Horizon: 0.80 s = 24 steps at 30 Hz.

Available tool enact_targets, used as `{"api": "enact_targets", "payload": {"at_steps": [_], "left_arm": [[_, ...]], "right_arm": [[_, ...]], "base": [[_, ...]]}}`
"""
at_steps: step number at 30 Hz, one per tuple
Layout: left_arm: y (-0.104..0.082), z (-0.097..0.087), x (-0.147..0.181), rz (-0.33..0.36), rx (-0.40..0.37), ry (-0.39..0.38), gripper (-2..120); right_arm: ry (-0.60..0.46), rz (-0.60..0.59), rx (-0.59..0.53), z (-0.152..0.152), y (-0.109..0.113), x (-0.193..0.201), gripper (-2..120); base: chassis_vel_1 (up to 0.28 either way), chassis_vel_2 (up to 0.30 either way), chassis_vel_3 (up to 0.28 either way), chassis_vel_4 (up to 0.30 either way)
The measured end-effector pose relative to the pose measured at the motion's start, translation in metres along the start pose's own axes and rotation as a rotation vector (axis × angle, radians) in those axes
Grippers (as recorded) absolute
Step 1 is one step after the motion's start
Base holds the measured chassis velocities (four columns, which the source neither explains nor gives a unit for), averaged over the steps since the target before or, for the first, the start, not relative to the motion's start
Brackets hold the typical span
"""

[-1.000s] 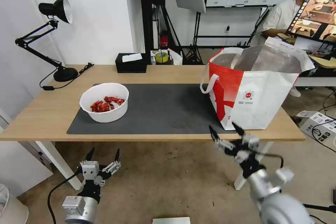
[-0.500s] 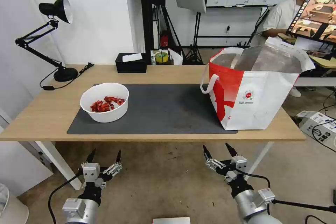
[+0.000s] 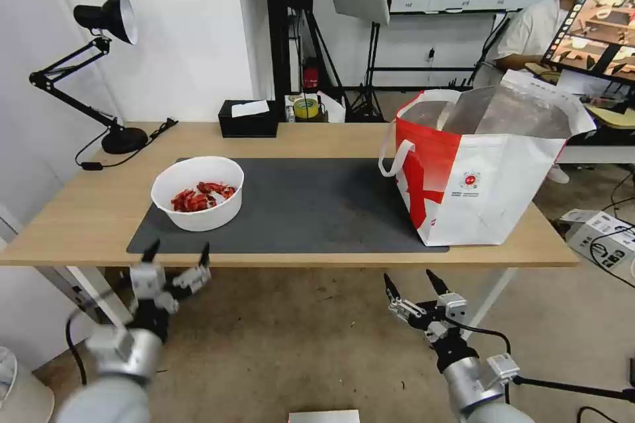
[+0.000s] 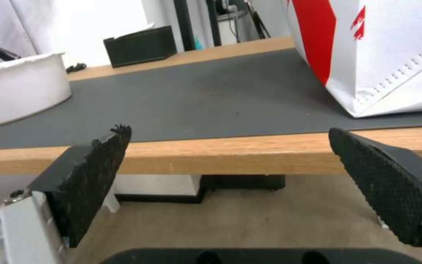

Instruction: Pick up the trash from the table and place it into the takeout bag.

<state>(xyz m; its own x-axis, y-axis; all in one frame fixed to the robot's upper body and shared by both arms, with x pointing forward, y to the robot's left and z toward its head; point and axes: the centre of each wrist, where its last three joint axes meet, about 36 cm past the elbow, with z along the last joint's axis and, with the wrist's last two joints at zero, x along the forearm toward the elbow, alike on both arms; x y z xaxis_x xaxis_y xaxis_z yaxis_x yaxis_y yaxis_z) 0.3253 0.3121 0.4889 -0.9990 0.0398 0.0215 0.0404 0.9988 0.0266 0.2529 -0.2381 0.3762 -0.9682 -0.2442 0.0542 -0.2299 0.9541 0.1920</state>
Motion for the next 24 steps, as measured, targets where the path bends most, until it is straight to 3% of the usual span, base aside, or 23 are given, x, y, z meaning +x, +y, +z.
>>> {"api": "enact_targets", "payload": {"at_steps": [5,6,9,15,17,24], "left_arm": [[0.019,-0.027,-0.045,0.015,0.013,0.028,100],[0.019,-0.027,-0.045,0.015,0.013,0.028,100],[0.045,-0.034,-0.073,-0.012,0.017,0.077,100],[0.078,-0.038,-0.095,-0.022,0.007,0.137,100],[0.093,-0.041,-0.103,-0.023,0.029,0.186,100],[0.114,-0.060,-0.126,0.009,0.121,0.341,100]], "right_arm": [[0.000,0.000,0.000,0.000,0.000,0.000,100],[0.000,0.000,0.000,0.000,0.000,0.000,100],[0.000,0.000,0.000,0.000,0.000,0.000,100],[0.000,0.000,0.000,-0.001,0.000,0.000,100],[0.000,0.000,0.000,-0.001,0.000,0.000,100],[-0.001,-0.001,0.000,-0.001,0.000,0.000,100]], "base": [[0.000,0.000,0.000,0.000],[0.000,0.000,0.000,0.000],[0.000,0.000,0.000,0.000],[0.000,0.000,0.000,0.000],[0.000,0.000,0.000,0.000],[0.000,0.000,0.000,0.000]]}}
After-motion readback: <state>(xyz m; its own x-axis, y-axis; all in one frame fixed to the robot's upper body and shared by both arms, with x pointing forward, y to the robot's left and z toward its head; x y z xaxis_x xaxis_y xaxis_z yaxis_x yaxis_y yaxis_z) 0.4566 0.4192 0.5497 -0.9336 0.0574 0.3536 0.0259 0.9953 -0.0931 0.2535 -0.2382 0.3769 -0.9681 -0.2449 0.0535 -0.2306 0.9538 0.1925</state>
